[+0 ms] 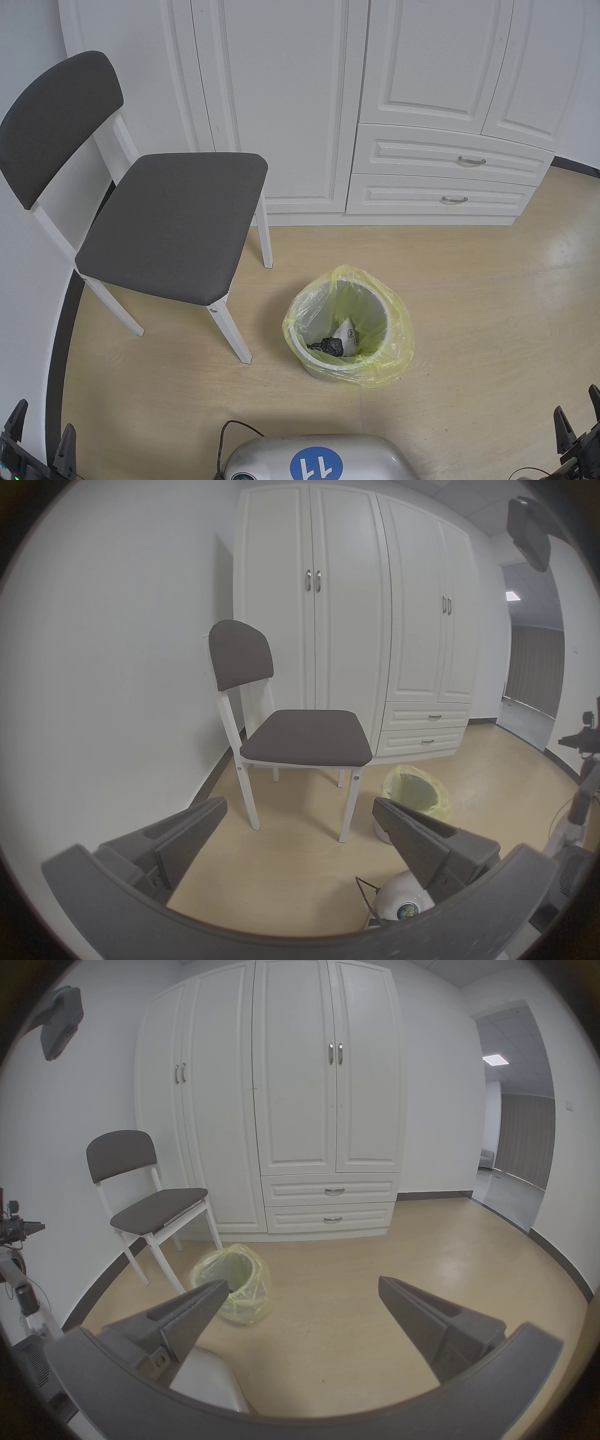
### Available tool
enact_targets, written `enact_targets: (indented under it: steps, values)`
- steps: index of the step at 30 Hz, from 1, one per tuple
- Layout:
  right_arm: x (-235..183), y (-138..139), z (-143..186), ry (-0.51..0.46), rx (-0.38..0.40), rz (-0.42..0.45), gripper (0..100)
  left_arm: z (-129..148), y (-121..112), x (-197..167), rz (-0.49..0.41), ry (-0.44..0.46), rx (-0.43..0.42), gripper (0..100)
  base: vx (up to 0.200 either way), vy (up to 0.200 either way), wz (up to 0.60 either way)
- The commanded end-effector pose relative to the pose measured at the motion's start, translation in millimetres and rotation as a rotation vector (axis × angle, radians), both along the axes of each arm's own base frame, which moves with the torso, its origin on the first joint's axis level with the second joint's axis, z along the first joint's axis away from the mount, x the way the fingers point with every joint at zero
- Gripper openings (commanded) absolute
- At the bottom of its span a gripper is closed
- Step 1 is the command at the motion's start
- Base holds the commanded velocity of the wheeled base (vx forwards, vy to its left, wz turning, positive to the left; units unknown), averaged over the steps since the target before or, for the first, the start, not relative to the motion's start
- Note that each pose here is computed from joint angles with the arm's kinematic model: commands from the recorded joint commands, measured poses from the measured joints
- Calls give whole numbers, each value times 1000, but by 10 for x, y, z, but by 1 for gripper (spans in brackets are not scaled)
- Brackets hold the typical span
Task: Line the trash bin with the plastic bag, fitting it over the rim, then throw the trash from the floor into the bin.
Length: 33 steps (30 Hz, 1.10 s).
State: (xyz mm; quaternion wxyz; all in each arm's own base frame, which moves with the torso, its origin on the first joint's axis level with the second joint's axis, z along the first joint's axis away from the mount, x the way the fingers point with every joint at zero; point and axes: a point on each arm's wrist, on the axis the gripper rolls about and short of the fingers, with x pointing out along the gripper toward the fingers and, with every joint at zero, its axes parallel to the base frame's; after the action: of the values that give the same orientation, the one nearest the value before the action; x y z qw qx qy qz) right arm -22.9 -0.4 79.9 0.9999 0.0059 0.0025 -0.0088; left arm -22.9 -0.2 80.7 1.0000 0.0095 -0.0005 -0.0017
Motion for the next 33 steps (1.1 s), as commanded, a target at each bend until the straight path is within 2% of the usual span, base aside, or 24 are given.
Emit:
enact_targets:
  steps: [1, 33]
  values:
    - [-2, 0, -42, -2, 3, -1, 100, -54, -1, 1, 0, 3, -1, 100, 0, 0, 0]
    - [0, -1, -42, -5, 6, -2, 100, -54, 0, 1, 2, 3, -13, 100, 0, 0, 0]
